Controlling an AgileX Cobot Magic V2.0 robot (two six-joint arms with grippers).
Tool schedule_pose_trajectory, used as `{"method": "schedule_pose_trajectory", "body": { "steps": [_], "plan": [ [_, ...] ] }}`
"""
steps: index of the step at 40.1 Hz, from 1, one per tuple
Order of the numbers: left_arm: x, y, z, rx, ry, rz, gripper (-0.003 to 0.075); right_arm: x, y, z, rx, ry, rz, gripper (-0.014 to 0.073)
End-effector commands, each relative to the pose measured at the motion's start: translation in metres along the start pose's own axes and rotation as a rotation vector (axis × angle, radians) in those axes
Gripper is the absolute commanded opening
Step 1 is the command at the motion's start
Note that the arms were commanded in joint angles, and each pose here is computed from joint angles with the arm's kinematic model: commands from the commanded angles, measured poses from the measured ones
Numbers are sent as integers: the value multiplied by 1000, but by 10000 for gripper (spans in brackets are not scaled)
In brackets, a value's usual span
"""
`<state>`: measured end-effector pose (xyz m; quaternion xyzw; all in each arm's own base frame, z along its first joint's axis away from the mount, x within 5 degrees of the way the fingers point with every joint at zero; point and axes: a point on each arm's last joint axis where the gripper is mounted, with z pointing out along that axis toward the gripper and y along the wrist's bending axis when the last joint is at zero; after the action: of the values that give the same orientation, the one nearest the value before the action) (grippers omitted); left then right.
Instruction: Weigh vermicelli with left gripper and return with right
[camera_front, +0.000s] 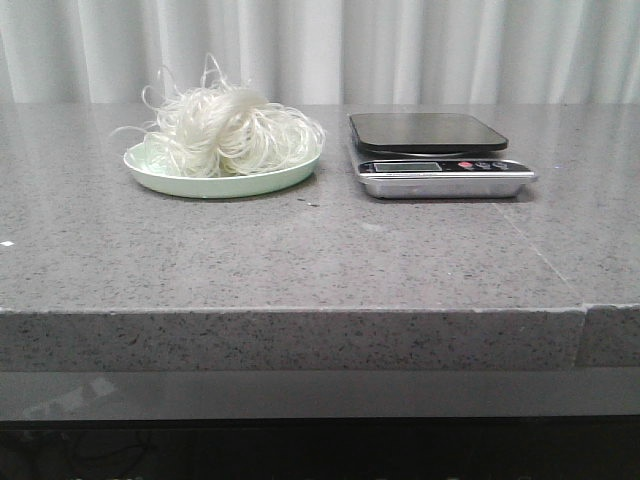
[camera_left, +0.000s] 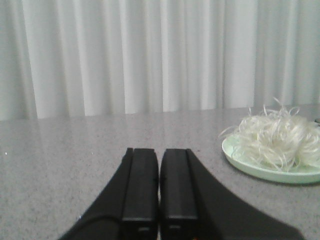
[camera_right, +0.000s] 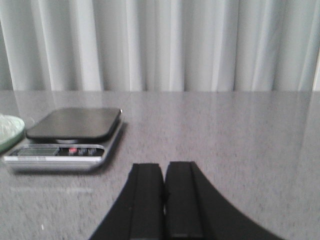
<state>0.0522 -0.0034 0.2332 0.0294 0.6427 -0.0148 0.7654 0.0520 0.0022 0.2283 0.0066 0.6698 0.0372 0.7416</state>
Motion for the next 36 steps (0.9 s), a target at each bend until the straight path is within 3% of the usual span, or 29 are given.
{"method": "schedule_pose_trajectory", "body": {
  "steps": [1, 10, 20, 25, 36],
  "plan": [
    [-47, 1, -7, -5, -180, -15, 155, -44, 2, -8, -2, -142, -4, 164],
    [-108, 3, -9, -5, -157, -15, 155, -107, 7, -14, -7, -129, -5, 164],
    [-156, 4, 12, -2, 35, -16, 155, -151, 10, 5, -4, 39, -6, 164],
    [-161, 4, 26, 1, 155, -16, 155, -153, 10, 20, 1, 182, -6, 164],
    [-140, 4, 49, 4, 361, -16, 155, -128, 9, 53, 12, 442, -4, 164]
  ]
}}
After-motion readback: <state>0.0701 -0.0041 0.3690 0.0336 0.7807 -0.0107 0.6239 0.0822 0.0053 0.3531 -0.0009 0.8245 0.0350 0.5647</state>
